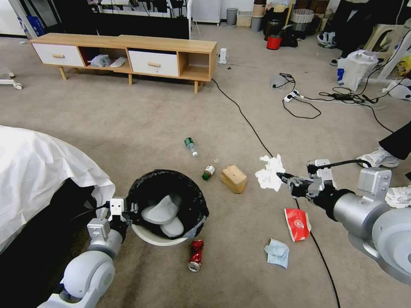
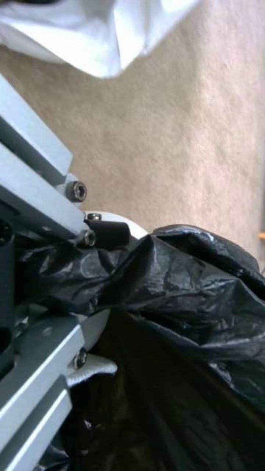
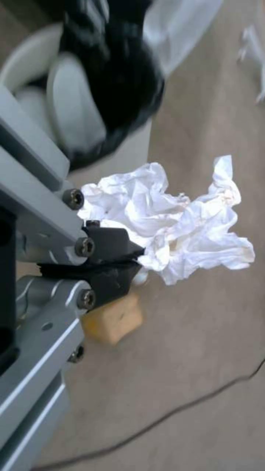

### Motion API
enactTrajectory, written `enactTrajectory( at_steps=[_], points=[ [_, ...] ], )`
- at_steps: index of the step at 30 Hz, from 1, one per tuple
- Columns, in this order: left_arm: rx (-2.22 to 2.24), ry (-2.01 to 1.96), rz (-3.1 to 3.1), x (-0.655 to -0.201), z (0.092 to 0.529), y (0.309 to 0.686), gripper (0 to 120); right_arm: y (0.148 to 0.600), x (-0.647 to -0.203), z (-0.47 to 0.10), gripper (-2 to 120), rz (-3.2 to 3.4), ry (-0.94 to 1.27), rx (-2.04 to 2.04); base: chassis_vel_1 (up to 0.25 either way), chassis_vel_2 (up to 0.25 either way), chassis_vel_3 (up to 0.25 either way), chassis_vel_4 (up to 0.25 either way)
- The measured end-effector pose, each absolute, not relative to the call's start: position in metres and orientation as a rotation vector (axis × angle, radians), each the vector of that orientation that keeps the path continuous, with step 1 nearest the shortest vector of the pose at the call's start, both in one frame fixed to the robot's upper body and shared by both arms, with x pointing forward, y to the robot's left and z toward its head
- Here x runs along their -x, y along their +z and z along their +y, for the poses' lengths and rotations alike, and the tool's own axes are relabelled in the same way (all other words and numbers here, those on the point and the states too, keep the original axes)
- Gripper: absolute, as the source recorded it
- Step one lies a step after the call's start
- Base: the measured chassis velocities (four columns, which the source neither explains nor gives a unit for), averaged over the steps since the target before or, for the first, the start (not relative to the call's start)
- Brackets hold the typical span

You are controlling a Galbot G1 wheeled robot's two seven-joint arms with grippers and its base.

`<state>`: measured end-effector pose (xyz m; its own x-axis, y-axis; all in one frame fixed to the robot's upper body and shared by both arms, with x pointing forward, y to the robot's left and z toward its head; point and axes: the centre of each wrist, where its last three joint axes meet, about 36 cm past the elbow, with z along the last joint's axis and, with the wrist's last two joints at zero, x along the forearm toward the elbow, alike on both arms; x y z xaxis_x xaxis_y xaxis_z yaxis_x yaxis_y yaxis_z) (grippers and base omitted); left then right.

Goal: Pick up the trash bin and place the garbage on the floor into it.

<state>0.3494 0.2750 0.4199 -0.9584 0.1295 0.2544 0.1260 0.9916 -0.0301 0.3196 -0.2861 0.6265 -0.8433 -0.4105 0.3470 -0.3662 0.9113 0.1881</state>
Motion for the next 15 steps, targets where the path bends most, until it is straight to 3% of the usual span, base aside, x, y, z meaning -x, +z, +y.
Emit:
enactTrajectory(
  at_steps=[15],
  points=[
    [0.336, -0.013, -2.860, -0.362, 0.246, 0.427, 1, 0.642, -0.312, -0.279, 0, -2.710, -0.243, -0.966, 0.000, 0.000, 0.000, 0.000]
  ],
)
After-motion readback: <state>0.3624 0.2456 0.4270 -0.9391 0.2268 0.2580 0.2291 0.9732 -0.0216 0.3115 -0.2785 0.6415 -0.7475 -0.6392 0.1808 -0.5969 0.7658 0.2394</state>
